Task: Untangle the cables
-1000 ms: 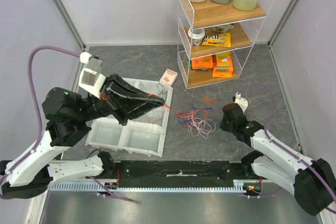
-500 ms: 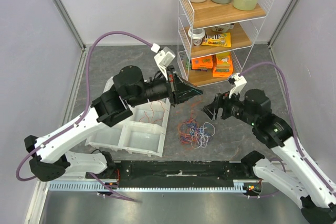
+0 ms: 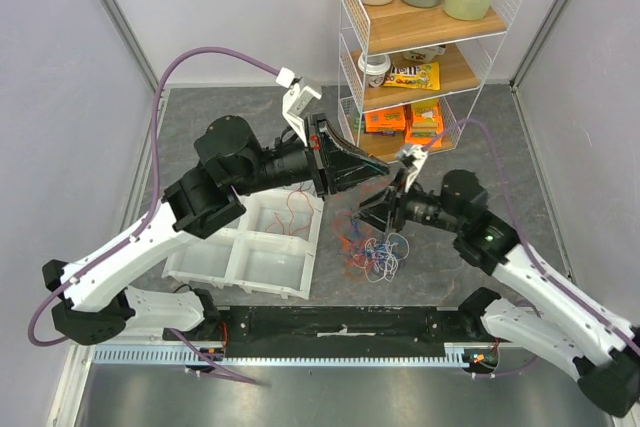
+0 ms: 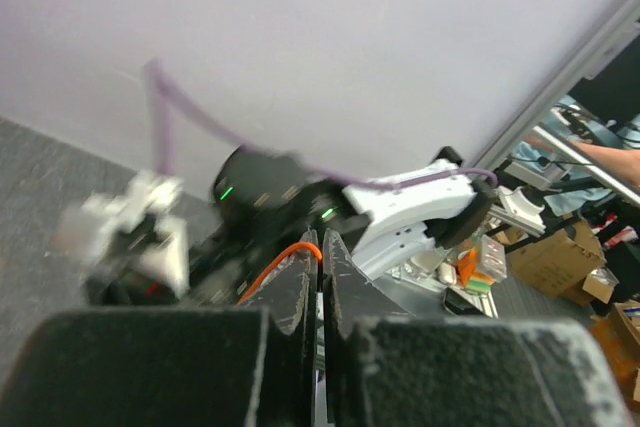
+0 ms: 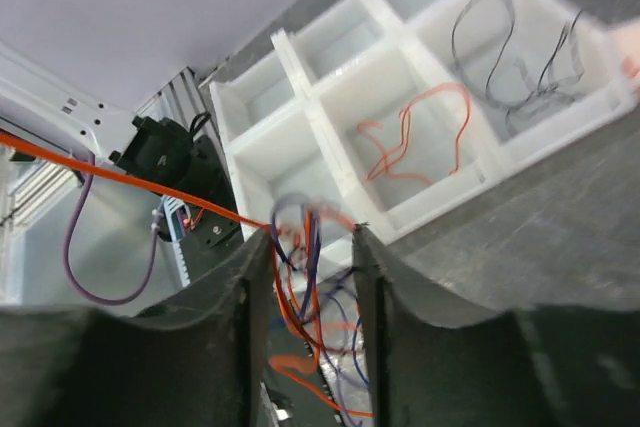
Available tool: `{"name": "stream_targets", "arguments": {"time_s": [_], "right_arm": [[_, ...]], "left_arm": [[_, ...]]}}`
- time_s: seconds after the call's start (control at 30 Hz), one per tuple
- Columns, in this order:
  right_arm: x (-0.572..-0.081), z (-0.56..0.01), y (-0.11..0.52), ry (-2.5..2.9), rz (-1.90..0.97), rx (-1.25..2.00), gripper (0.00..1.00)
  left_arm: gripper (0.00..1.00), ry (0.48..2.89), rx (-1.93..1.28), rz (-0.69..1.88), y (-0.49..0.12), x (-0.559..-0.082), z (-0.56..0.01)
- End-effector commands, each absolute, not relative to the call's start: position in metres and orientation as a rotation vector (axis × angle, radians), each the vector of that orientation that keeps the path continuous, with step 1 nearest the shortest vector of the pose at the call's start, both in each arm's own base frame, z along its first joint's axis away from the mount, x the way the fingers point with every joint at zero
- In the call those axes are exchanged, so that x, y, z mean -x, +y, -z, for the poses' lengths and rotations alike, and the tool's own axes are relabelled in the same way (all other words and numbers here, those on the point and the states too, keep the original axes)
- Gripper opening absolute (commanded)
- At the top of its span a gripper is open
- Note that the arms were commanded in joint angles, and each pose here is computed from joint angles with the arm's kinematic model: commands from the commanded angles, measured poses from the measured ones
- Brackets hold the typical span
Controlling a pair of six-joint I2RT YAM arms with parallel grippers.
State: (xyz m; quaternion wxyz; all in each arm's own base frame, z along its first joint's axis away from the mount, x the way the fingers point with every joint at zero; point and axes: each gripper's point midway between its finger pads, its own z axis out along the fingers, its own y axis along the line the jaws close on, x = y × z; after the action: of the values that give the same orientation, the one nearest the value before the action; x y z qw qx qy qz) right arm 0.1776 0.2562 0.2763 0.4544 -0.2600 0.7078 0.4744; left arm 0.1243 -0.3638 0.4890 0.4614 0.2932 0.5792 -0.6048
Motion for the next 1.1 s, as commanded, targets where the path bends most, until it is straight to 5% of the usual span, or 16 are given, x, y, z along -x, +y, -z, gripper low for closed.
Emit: {"name": "stream_targets", "arguments": {"time_s": [0.0, 0.23, 0.57, 0.83, 1.07], "right_arm": [[-0.202, -0.233, 0.275, 1.839, -1.161, 0.481, 0.36], [-0.221, -0.086, 0.196, 2.277, -0.659, -0.105, 0.34], [-0.222, -0.083, 0.107, 2.228, -0.267, -0.427, 0.30], [-0.238, -0.092, 0.090, 2.252, -0.258, -0.367, 0.51], [-0.235, -0.206, 0.166, 2.072, -0.577, 0.180, 0.82]], "left_arm": [[0.02, 1.206, -0.798, 1.613, -0.354, -0.094, -0.548], [0.02, 1.078, -0.770, 1.554, -0.325, -0.086, -0.605], [0.02, 0.947, -0.679, 1.509, -0.294, -0.082, -0.668], [0.02, 0.813, -0.598, 1.377, -0.254, -0.080, -0.723], [0.02, 0.927, -0.594, 1.300, -0.274, -0.106, -0.698]]}}
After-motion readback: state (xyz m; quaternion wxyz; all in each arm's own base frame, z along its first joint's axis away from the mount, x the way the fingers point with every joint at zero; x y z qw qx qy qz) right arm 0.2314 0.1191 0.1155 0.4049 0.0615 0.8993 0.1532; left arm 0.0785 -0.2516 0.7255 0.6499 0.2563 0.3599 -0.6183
